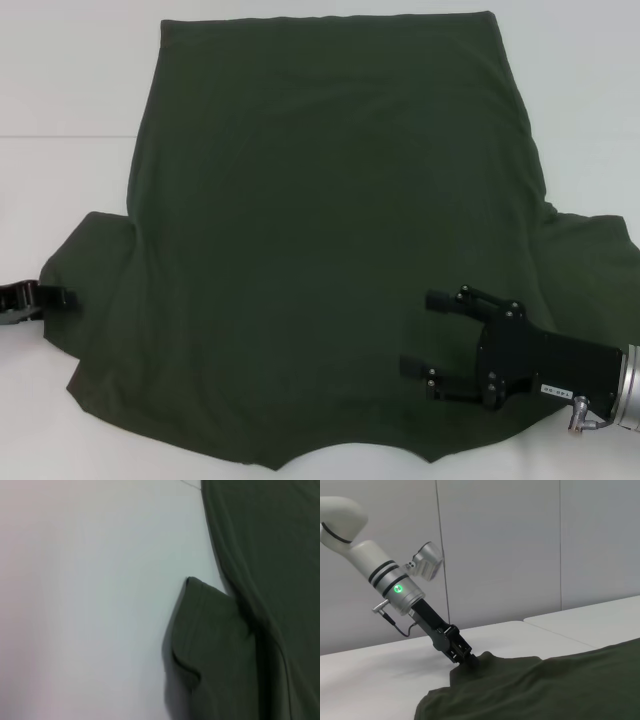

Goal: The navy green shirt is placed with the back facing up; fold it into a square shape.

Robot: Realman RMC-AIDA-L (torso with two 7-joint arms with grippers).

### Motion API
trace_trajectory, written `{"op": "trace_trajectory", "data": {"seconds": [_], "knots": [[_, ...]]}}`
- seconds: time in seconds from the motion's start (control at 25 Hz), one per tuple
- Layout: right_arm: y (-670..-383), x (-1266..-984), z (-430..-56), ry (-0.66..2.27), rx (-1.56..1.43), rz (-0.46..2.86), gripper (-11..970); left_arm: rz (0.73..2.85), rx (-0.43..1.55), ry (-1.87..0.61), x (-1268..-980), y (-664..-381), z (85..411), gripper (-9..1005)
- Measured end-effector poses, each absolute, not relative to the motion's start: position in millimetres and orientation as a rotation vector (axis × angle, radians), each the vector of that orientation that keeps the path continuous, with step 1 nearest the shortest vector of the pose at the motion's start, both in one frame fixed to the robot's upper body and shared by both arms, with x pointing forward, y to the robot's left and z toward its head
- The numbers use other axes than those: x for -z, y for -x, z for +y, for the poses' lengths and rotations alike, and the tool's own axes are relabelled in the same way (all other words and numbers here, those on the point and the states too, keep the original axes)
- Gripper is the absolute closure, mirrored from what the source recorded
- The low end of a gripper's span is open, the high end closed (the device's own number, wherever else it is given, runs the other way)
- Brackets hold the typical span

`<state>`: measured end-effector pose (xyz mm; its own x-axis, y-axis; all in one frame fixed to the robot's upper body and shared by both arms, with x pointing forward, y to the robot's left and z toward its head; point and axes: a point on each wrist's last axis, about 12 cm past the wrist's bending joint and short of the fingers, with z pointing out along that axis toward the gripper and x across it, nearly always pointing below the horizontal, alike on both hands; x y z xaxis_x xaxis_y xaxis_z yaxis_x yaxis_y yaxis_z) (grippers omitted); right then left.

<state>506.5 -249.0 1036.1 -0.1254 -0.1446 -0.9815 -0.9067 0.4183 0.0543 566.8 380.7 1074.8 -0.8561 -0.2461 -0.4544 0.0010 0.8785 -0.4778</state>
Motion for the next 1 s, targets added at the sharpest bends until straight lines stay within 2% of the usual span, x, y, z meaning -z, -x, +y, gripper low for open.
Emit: {"op": "trace_trajectory", "data": {"seconds": [0.04,0.48,0.6,0.8,1.0], "knots": [[-506.5,-1036.1,-249.0,0.956,-0.865,1.571,44,2.527,0.644,0.179,-1074.9,-566.9,380.6,298],[-506.5,-1036.1,-249.1,0.956,-0.865,1.571,44,2.52,0.65,0.196,-1075.6,-567.6,380.8,773],[-506.5,-1036.0,-249.0,0.956,-0.865,1.571,43,2.52,0.651,0.2,-1075.6,-567.7,380.7,938],[-506.5,-1036.0,-249.1,0.956,-0.865,1.571,44,2.518,0.65,0.199,-1076.3,-568.4,380.5,992],[-506.5,-1036.1,-249.1,0.955,-0.864,1.571,43,2.512,0.644,0.208,-1076.5,-568.4,382.0,992]]}}
